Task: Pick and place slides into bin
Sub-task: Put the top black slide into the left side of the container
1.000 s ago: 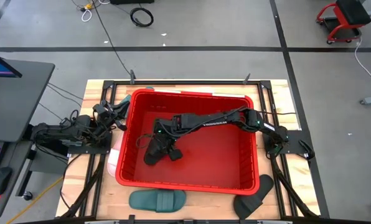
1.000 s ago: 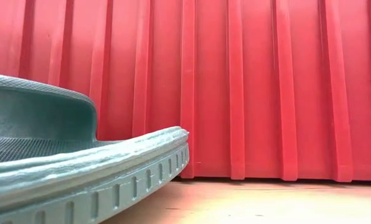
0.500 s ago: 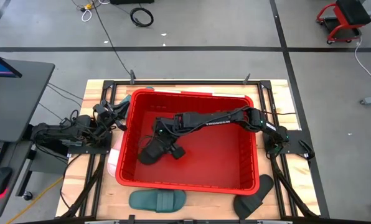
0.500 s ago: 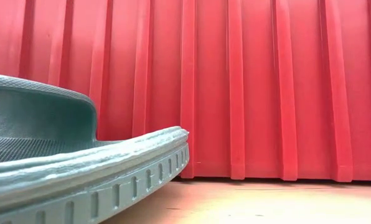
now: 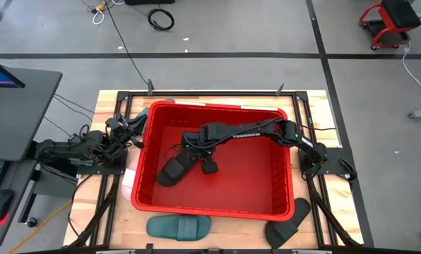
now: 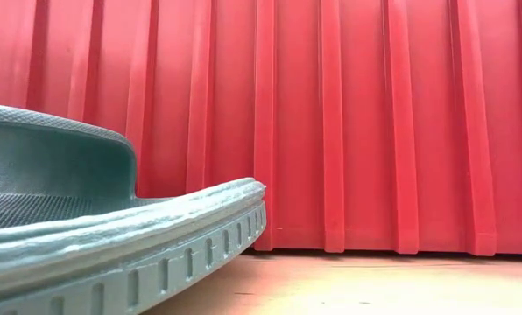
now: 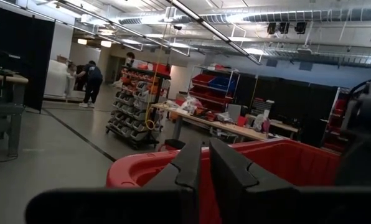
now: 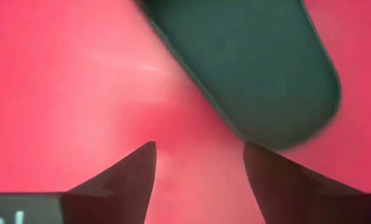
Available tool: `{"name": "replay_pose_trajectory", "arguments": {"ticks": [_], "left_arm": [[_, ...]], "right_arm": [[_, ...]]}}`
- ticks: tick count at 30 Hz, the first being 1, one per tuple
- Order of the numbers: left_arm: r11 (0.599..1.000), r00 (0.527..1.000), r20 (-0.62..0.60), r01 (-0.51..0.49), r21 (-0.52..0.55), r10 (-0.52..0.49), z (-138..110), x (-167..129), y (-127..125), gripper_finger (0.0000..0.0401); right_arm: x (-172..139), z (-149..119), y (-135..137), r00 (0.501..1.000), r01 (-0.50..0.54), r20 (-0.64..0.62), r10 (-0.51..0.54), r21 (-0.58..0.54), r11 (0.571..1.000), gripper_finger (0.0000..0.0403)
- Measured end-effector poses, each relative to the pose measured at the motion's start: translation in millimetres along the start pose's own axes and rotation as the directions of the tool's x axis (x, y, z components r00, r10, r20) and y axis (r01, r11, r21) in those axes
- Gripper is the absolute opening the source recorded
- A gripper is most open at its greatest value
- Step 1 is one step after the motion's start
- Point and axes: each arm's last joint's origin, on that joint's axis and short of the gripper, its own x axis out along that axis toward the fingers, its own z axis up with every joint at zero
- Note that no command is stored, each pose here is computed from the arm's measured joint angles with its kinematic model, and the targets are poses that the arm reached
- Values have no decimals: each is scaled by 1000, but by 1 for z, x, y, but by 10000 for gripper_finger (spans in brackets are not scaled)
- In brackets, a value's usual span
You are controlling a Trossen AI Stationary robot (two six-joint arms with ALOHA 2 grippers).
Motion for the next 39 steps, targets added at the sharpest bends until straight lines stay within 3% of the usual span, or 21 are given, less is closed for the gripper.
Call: {"name": "replay_pose_trajectory", "arguments": {"ticks": [4,9,14,22,25,28,31,34,39], "left_arm": [[1000,1000,0,0,0,0,0,0,0,34],[1000,1000,0,0,0,0,0,0,0,28],[1000,1000,0,0,0,0,0,0,0,32],[1000,1000,0,0,0,0,0,0,0,40],[1000,1000,0,0,0,0,0,0,0,37],[1000,1000,0,0,0,0,0,0,0,32],[1000,1000,0,0,0,0,0,0,0,28],[1000,1000,0,0,0,0,0,0,0,28],[1000,1000,0,0,0,0,0,0,0,36]], "right_arm": [[15,-7,-4,1000,9,-6,-8,101,995,236],[34,-17,-4,1000,-8,-26,12,148,989,226],[38,-8,-7,996,1,92,-14,141,990,221],[33,13,-14,943,153,291,-164,59,986,220],[31,15,-20,924,213,304,-231,93,973,220],[28,13,-26,935,180,284,-213,138,974,220],[25,9,-30,958,79,256,-133,209,975,220],[28,4,-26,973,9,219,-78,300,954,220],[41,7,-19,942,71,293,-163,300,951,220]]}}
